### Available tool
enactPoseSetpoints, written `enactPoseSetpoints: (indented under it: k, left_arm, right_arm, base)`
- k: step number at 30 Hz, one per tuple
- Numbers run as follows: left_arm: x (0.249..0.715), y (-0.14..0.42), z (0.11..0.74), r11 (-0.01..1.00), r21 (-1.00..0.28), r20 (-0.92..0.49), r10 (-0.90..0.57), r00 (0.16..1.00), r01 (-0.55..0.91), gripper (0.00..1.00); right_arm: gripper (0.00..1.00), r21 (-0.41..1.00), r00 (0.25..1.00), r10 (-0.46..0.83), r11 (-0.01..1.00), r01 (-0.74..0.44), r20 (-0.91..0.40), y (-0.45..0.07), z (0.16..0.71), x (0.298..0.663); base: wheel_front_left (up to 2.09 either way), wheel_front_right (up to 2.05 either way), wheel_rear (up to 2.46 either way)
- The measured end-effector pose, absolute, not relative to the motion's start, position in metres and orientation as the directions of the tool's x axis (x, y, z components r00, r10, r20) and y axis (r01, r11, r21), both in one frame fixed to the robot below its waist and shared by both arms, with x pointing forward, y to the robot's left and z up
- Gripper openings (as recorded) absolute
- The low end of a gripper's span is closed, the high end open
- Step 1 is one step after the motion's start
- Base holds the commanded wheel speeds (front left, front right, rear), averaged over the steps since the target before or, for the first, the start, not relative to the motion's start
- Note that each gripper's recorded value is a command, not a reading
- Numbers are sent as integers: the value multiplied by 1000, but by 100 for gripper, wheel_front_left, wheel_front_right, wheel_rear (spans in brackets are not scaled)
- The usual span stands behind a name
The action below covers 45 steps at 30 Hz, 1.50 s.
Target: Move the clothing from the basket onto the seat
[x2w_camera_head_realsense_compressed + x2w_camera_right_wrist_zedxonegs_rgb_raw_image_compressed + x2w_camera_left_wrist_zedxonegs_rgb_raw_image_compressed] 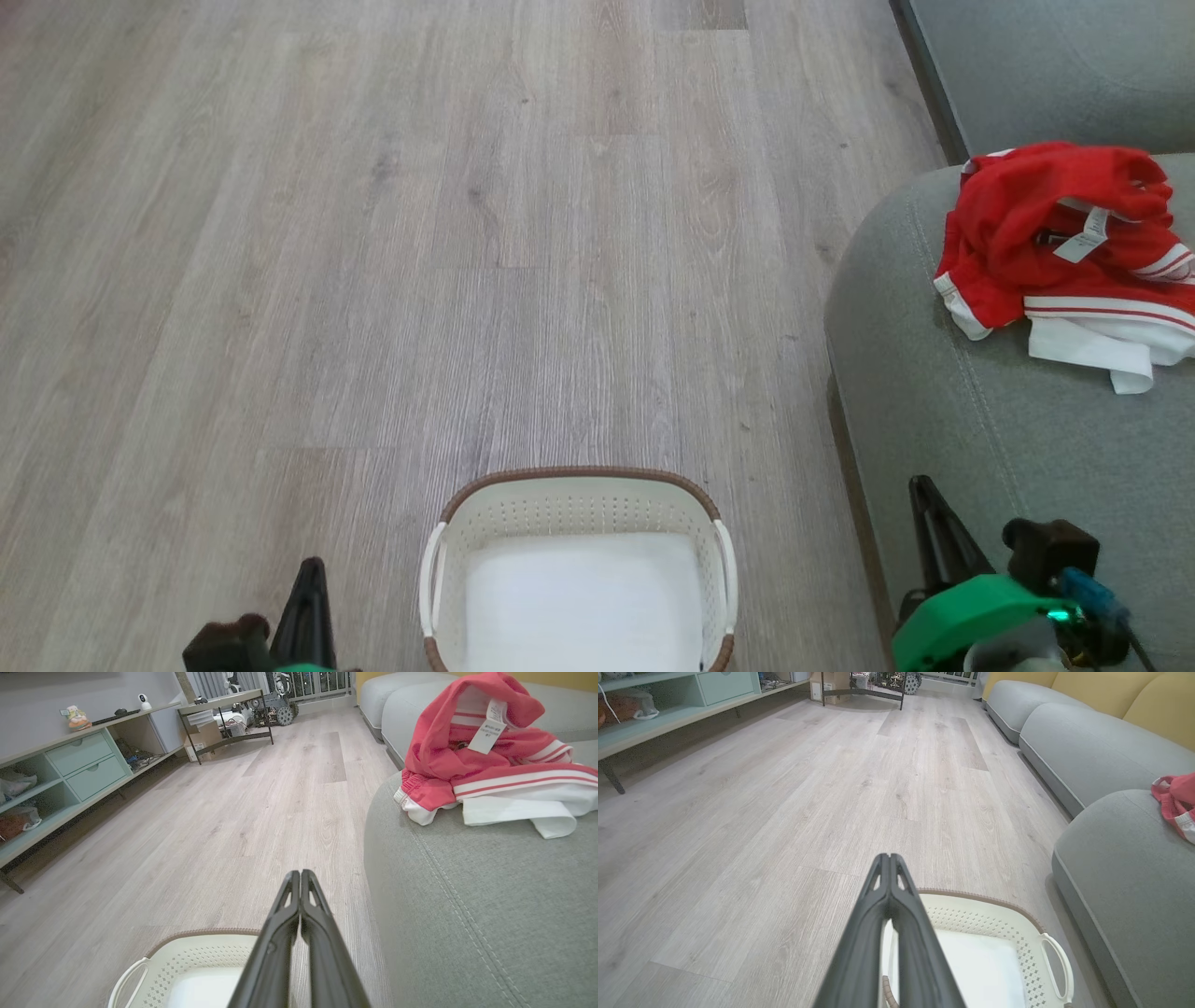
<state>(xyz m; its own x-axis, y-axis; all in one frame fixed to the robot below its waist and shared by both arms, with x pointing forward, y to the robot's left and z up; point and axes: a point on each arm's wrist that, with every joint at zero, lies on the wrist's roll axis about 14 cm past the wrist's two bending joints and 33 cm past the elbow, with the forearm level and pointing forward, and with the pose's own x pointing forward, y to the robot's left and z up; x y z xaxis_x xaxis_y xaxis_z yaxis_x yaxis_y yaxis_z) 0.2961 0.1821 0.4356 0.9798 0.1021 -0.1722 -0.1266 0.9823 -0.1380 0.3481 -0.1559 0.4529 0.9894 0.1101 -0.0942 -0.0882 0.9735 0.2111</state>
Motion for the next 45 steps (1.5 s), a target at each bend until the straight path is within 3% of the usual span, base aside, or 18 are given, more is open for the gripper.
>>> enactPoseSetpoints:
  k: [22,45]
  left_arm:
    - [306,186,430,914,-360,-237,103,966,-186,0]
    - [321,190,432,769,-595,-270,80,960,-232,0]
  right_arm:
    - [0,424,991,48,906,9,-122,-169,452,352]
    - [0,643,989,-5,759,100,-148,-183,452,355]
  base:
    - [0,0,0]
    - [0,0,0]
